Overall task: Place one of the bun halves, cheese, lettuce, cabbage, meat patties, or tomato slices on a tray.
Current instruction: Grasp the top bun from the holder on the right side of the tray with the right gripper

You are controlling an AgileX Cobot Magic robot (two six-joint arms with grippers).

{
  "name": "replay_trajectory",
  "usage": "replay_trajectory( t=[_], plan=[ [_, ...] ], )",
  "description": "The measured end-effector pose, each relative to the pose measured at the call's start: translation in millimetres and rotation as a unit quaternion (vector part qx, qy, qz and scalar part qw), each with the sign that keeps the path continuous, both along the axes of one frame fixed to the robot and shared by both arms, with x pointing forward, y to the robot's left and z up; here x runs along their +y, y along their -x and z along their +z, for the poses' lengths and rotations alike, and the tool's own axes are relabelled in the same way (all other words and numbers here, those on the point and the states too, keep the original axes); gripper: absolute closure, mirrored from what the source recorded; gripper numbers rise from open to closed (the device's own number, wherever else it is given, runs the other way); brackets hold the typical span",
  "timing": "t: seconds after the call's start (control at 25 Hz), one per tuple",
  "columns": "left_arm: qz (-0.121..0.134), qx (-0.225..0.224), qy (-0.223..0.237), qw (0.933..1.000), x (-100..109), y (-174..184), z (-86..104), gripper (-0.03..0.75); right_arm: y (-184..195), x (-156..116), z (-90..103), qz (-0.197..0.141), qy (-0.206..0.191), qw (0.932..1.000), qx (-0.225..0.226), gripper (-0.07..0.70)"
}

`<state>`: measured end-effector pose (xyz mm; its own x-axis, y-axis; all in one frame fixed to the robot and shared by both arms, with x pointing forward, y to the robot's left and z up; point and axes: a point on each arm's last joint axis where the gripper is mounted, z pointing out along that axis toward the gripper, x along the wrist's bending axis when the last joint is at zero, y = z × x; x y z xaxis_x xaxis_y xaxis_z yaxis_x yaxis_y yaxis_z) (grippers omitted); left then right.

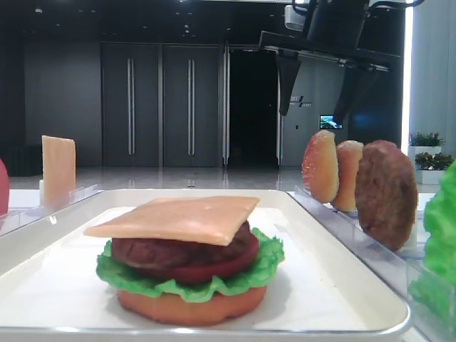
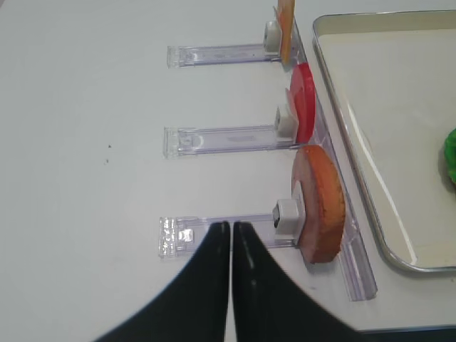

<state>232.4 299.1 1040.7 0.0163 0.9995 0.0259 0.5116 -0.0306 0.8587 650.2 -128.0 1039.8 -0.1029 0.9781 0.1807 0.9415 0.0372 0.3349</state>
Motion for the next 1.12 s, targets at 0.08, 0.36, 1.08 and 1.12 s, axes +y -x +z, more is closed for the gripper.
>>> replay_trajectory(
  t=[0.08, 0.36, 1.08, 1.12],
  plan=[
    [0.0, 0.0, 0.0, 1.0, 0, 0, 0.0, 0.715, -1, 0, -3.4, 0.0, 0.005, 1.0, 0.002, 0.1],
    [-0.001, 0.001, 0.001, 1.0, 0, 0, -0.3, 0.715, -5, 0, -15.7, 0.001, 0.015, 0.9998, 0.013, 0.1],
    [-0.001, 0.001, 0.001, 1.0, 0, 0, -0.3, 0.715, -13, 2, -35.9, 0.002, 0.028, 0.9994, 0.022, 0.1],
    [-0.001, 0.001, 0.001, 1.0, 0, 0, -0.3, 0.715, -13, 2, -36.9, 0.002, 0.029, 0.9993, 0.022, 0.102]
  ],
)
